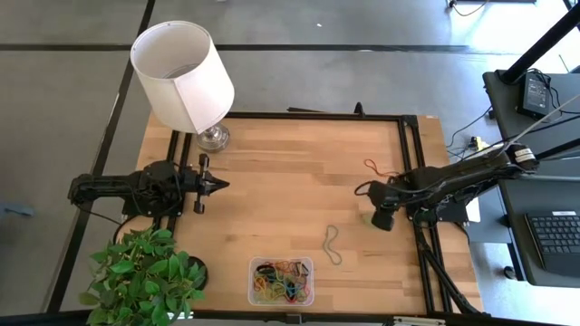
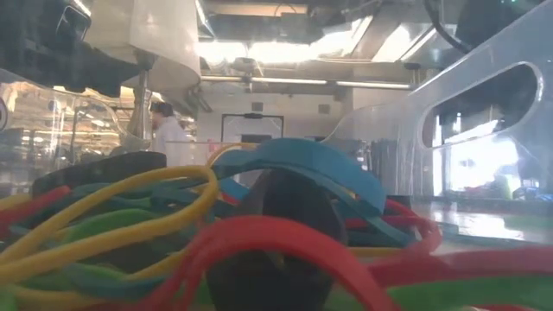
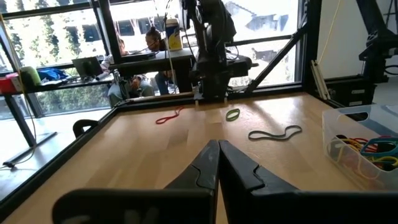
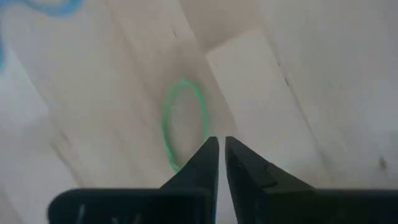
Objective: Pick and place rubber bands into bin
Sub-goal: Put the green rubber band into the transparent bin
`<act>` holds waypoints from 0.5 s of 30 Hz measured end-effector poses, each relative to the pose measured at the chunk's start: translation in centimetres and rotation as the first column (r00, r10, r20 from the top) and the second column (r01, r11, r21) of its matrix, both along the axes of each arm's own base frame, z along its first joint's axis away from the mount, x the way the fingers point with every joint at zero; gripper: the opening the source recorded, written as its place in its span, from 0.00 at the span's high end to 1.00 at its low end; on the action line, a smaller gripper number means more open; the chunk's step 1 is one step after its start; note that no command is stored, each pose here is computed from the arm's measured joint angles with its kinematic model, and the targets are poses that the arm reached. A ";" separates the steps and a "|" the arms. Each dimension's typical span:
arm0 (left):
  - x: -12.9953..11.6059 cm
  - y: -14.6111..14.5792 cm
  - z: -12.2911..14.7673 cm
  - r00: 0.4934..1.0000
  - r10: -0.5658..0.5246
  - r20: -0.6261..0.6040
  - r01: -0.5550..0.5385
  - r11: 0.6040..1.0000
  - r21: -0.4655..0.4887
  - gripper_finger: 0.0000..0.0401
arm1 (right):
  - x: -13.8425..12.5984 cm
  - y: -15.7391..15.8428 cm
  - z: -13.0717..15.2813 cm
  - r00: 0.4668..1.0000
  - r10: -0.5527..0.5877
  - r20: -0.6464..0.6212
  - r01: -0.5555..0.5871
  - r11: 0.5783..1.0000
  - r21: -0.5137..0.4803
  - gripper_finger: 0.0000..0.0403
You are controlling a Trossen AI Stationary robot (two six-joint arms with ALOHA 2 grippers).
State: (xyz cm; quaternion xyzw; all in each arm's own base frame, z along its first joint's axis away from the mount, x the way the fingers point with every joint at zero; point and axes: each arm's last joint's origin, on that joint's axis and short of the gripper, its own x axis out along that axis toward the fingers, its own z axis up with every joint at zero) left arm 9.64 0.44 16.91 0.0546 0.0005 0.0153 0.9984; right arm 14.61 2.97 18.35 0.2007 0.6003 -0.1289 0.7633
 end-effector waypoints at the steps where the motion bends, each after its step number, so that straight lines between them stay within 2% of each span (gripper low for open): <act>1: 0.0 0.0 0.0 1.000 0.000 0.000 0.000 1.000 0.000 0.99 | -0.1 0.1 -0.2 1.000 0.008 -0.024 -0.008 1.000 -0.003 0.92; 8: 0.0 0.0 0.0 1.000 0.000 0.000 0.000 1.000 0.000 0.99 | 0.2 0.6 -1.0 0.995 0.028 -0.092 -0.030 0.999 -0.022 0.91; 15: 0.0 0.0 0.0 1.000 0.000 0.000 0.000 1.000 0.000 0.99 | 1.0 0.7 -1.7 0.994 -0.021 -0.105 0.018 1.000 -0.025 0.91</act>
